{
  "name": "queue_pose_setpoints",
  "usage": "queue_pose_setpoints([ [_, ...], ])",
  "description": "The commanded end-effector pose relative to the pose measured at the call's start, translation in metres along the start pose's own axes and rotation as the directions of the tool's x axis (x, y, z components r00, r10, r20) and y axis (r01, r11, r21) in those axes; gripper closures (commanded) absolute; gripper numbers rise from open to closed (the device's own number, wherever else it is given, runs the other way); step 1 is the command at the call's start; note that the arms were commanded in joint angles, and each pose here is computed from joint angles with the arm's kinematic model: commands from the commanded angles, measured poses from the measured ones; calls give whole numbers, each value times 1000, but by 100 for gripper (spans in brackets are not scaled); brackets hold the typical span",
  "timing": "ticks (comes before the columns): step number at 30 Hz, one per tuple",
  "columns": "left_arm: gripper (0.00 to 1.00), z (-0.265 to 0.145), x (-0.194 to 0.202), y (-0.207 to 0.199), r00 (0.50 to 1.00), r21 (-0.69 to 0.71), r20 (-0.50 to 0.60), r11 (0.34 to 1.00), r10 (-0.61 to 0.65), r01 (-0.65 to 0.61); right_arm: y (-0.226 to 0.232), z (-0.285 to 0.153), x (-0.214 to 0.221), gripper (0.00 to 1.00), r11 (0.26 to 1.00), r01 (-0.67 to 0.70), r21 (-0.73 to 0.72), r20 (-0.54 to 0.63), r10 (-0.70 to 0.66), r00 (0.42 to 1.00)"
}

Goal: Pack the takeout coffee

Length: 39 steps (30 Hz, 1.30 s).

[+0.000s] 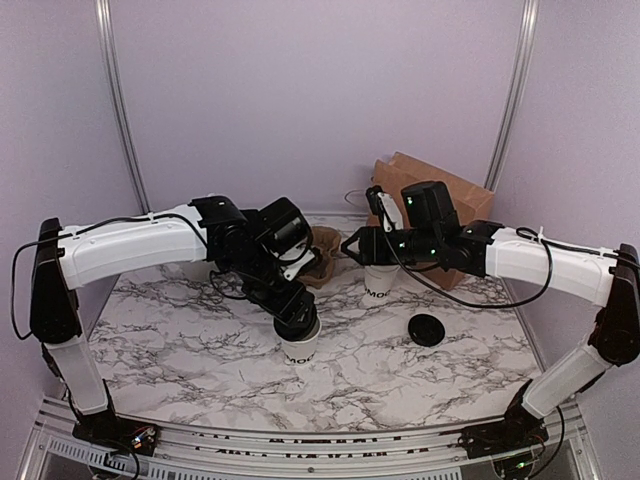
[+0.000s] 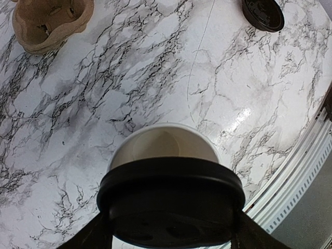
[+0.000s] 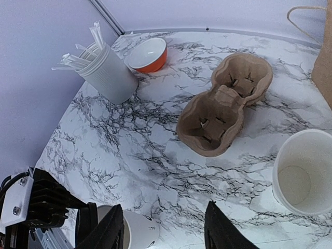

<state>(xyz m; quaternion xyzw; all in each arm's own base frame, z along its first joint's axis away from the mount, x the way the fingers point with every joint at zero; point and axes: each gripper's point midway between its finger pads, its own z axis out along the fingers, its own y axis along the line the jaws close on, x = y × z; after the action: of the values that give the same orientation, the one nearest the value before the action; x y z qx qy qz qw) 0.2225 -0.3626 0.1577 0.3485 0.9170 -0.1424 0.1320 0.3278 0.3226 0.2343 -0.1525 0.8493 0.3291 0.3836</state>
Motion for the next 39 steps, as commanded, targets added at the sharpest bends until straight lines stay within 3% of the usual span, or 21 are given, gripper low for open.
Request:
queue_pose_setpoints([
  [1, 23, -1, -2, -4, 1000, -2, -10, 1000, 18, -18, 4, -11, -14, 50, 1000, -1, -12, 45, 2, 999],
  [24, 20, 6, -11, -3, 999, -13, -7, 999, 33, -33, 1, -10, -9, 50, 1000, -8, -3, 37, 8, 999],
  [34, 16, -20, -29, 5, 995, -62, 102, 998, 17, -11, 5, -6, -5, 49, 1000, 10, -17, 10, -10, 1000],
  [39, 16, -37, -35, 23, 973, -12, 213, 996, -87, 92, 17, 5, 13, 49, 998, 51, -27, -56, -52, 997],
])
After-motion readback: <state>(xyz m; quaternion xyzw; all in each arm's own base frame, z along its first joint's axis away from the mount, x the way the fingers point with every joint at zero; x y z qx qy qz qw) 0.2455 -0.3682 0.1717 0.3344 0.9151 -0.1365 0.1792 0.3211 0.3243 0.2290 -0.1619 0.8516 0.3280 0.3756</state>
